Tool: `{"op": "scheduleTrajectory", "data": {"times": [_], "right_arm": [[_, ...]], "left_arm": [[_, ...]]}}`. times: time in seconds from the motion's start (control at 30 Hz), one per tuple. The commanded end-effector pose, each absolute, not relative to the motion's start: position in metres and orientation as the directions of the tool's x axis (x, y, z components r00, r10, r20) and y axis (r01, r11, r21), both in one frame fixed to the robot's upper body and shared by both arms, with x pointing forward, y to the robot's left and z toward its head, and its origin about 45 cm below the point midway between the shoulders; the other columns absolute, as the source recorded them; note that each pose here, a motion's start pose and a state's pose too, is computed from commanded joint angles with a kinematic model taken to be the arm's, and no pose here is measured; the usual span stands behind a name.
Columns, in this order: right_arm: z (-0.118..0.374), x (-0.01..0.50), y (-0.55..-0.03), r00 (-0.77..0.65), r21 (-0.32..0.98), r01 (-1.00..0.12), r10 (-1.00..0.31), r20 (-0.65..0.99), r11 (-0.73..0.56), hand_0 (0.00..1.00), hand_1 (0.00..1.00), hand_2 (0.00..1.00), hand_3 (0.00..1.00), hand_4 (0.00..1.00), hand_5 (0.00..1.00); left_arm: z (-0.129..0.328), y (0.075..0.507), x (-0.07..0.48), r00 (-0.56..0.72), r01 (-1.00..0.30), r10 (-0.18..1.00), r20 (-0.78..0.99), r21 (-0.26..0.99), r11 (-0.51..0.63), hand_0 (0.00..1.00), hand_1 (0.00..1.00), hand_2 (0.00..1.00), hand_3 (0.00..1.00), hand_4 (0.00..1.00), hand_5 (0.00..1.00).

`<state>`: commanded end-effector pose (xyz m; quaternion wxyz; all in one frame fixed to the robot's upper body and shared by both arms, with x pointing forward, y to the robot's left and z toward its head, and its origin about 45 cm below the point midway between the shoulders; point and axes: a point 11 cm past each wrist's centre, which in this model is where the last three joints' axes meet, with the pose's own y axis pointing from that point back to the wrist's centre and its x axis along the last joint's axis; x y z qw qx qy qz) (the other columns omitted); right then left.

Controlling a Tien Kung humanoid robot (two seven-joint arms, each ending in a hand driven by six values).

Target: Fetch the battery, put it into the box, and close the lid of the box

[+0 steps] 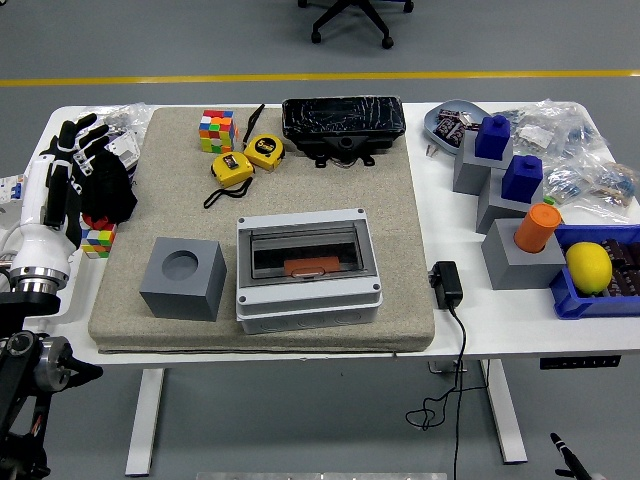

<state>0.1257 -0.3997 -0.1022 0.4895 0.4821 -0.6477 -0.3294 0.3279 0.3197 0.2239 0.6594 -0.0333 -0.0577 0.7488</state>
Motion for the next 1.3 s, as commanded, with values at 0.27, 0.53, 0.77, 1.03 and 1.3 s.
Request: {"op": "scheduleTrajectory", "data": {"times": [0.27, 0.53, 0.77, 1.03, 1.3], "right_arm": [[-0.1021, 0.1258, -0.4001, -0.051, 0.899, -0.302, -0.947, 0.318, 0.318, 0.922, 0.790, 0.741, 0.786, 0.998, 0.998], [-0.1016, 0.1264, -0.4011, -0.047, 0.898, -0.302, -0.946, 0.320, 0.319, 0.921, 0.790, 0.741, 0.786, 0.998, 0.998], [-0.1012, 0.1269, -0.4022, -0.043, 0.898, -0.302, -0.945, 0.323, 0.320, 0.920, 0.790, 0.740, 0.786, 0.998, 0.998], [-0.1009, 0.1265, -0.4033, -0.038, 0.898, -0.301, -0.945, 0.325, 0.321, 0.920, 0.787, 0.741, 0.785, 0.998, 0.998], [-0.1009, 0.1262, -0.4040, -0.030, 0.898, -0.300, -0.944, 0.328, 0.322, 0.920, 0.786, 0.740, 0.784, 0.998, 0.998]], "left_arm": [[0.2236, 0.3194, 0.3277, -0.127, -0.984, 0.992, 0.026, -0.129, -0.123, 0.784, 0.823, 0.795, 0.815, 0.998, 0.843], [0.2241, 0.3192, 0.3281, -0.126, -0.984, 0.992, 0.027, -0.132, -0.122, 0.780, 0.820, 0.793, 0.814, 0.998, 0.832], [0.2248, 0.3184, 0.3283, -0.124, -0.984, 0.992, 0.029, -0.135, -0.119, 0.778, 0.818, 0.793, 0.815, 0.998, 0.827], [0.2249, 0.3182, 0.3286, -0.123, -0.984, 0.992, 0.031, -0.137, -0.118, 0.776, 0.817, 0.792, 0.815, 0.998, 0.825], [0.2267, 0.3193, 0.3291, -0.132, -0.981, 0.991, 0.035, -0.147, -0.126, 0.759, 0.799, 0.774, 0.790, 0.998, 0.803]]}}
